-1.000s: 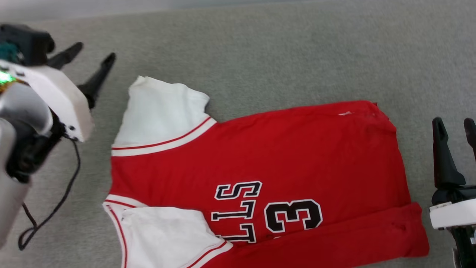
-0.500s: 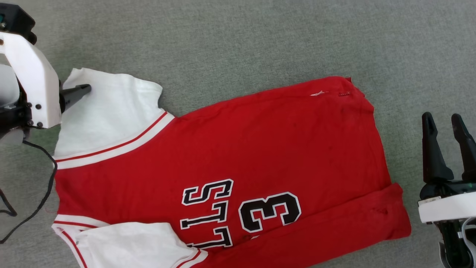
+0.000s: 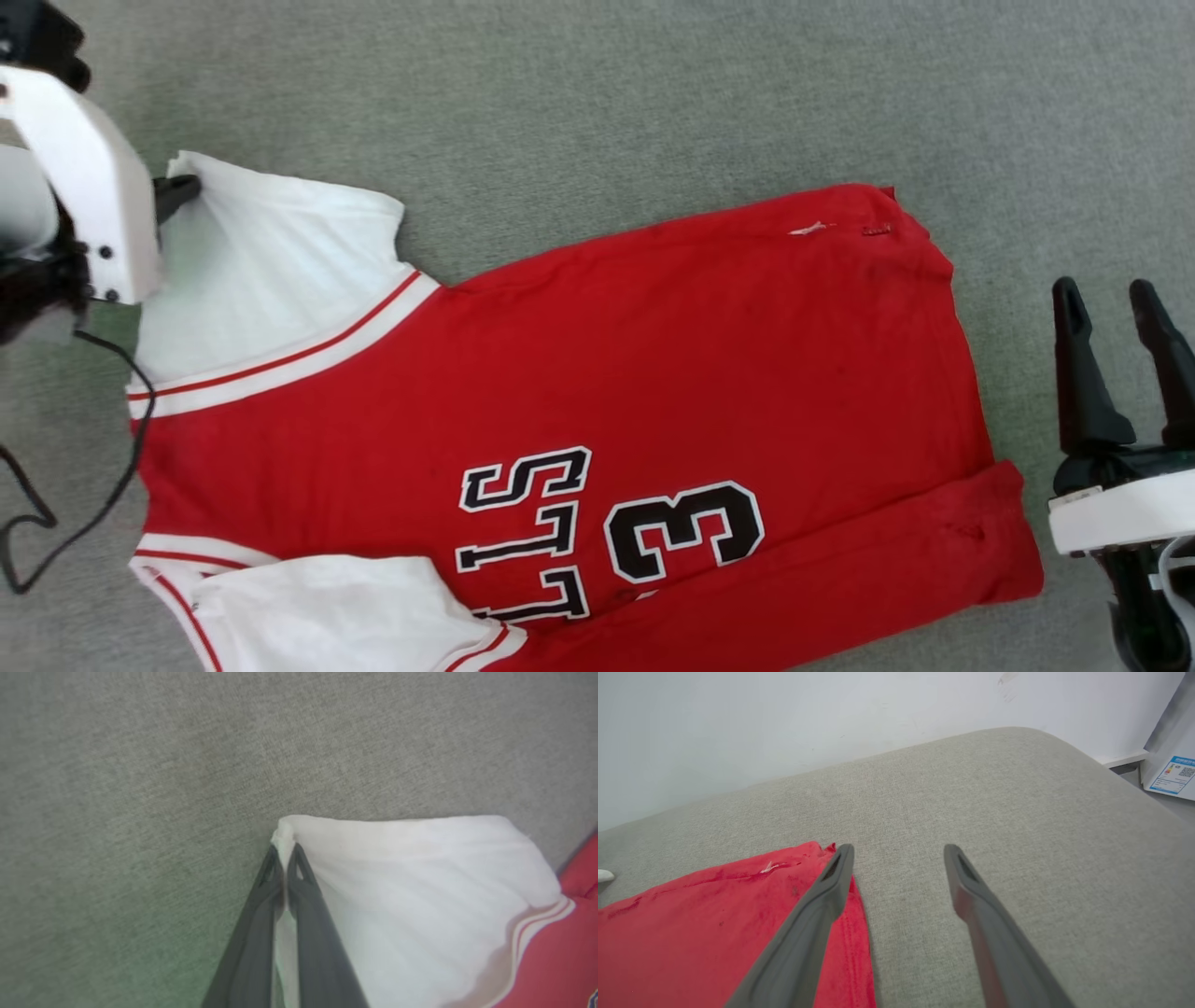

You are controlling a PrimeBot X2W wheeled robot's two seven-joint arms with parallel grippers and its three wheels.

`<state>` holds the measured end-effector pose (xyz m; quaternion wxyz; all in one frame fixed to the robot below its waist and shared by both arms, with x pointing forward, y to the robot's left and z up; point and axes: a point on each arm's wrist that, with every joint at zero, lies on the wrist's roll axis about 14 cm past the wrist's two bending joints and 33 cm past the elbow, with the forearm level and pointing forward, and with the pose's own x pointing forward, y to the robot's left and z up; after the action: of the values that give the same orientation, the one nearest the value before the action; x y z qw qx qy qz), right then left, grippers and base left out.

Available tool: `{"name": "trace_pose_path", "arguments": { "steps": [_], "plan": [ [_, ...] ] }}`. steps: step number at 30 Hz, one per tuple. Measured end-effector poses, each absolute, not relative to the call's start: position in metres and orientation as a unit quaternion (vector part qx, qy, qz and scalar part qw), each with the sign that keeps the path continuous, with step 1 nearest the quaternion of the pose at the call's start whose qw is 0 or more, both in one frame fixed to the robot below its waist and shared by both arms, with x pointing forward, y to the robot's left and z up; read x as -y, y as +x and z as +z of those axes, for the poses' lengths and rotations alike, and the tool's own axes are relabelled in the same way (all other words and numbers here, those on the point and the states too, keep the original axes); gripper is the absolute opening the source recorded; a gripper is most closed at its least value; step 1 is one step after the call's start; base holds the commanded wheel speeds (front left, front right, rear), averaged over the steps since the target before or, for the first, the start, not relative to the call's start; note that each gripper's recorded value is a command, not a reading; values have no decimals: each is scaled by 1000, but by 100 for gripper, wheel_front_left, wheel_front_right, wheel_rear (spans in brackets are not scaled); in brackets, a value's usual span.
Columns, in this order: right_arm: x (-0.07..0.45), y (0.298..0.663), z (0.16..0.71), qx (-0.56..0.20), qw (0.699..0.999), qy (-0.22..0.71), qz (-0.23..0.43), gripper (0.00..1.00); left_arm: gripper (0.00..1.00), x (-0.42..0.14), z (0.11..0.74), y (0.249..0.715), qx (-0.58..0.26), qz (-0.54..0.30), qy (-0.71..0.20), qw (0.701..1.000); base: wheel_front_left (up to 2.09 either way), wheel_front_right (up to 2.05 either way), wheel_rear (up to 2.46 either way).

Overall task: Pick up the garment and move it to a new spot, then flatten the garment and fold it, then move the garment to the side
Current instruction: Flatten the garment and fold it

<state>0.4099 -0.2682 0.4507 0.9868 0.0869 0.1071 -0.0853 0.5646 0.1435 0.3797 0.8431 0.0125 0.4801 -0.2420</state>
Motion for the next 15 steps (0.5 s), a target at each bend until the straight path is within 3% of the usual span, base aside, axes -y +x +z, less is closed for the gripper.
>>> {"name": "trace_pose_path", "arguments": {
  "steps": [8, 15],
  "plan": [
    [265, 415, 461, -174, 984, 16, -22, 100, 0, -142, 433, 557, -378, -260, 15, 888, 0, 0, 0],
    [241, 433, 470, -266, 958, -67, 82, 100, 0, -139, 489, 525, -300, -291, 27, 908, 0, 0, 0]
  ]
}}
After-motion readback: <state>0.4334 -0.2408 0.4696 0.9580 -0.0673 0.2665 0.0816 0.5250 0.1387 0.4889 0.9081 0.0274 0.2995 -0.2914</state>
